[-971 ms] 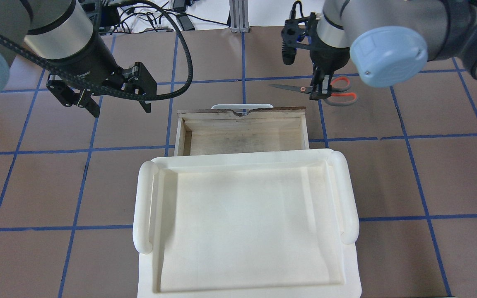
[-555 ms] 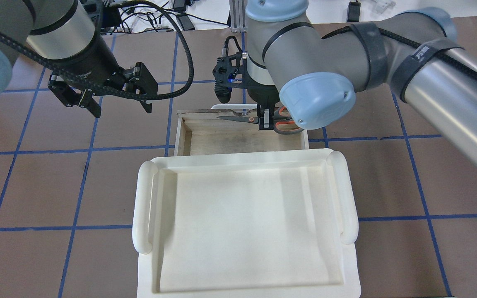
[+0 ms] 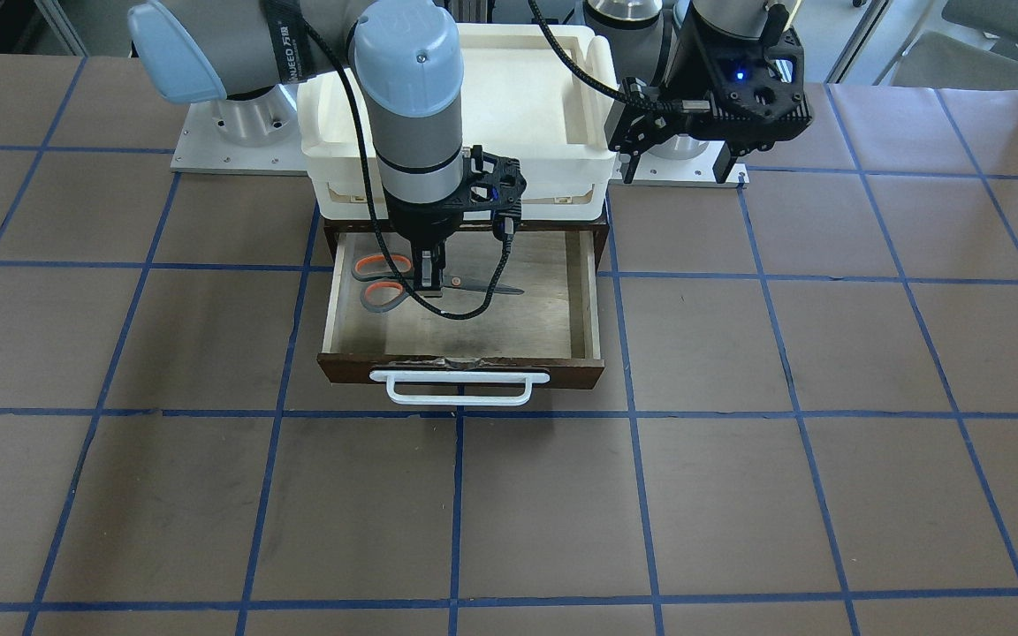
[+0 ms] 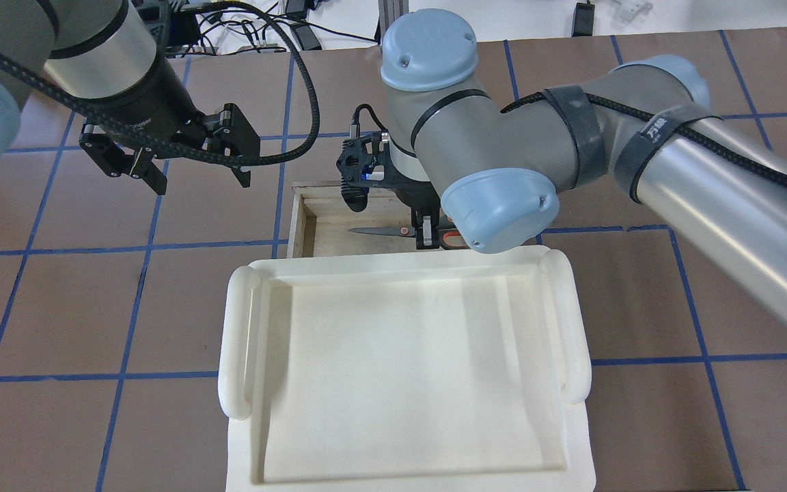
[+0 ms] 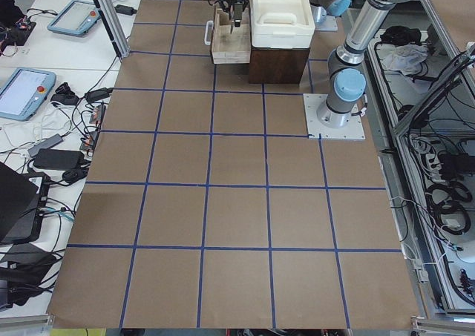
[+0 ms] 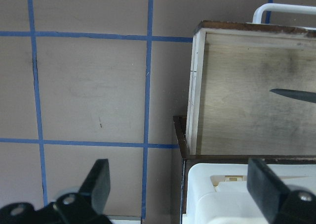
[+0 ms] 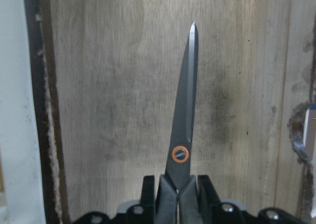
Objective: Put scissors in drawer and close it
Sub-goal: 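Lower the scissors into the drawer and open the right gripper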
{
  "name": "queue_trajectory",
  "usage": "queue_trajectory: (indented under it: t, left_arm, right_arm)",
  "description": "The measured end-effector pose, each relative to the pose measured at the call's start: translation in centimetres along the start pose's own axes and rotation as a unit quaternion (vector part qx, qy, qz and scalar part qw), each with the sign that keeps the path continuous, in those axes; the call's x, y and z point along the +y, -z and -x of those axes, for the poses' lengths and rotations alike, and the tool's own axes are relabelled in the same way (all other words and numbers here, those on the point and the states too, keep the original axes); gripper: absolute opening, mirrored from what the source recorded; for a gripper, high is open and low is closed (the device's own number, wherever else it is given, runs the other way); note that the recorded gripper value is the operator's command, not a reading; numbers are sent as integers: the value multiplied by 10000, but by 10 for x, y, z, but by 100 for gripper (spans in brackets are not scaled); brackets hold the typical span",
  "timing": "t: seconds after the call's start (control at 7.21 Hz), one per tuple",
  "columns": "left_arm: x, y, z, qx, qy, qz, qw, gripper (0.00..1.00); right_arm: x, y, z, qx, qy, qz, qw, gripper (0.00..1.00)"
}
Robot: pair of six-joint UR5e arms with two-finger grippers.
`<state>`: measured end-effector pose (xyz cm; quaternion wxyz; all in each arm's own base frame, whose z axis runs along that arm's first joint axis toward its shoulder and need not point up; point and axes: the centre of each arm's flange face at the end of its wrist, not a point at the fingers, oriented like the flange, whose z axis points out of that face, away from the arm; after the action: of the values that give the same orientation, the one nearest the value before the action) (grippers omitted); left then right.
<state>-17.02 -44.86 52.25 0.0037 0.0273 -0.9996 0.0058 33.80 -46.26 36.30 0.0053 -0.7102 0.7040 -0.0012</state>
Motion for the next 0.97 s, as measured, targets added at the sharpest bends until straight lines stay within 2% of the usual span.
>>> queue_trajectory:
  t: [0.97]
  left_arm:
    - [0, 1, 0, 5, -2, -9, 10000, 100]
  right_arm:
    - [-11, -26, 0, -9, -185, -30, 9998, 0]
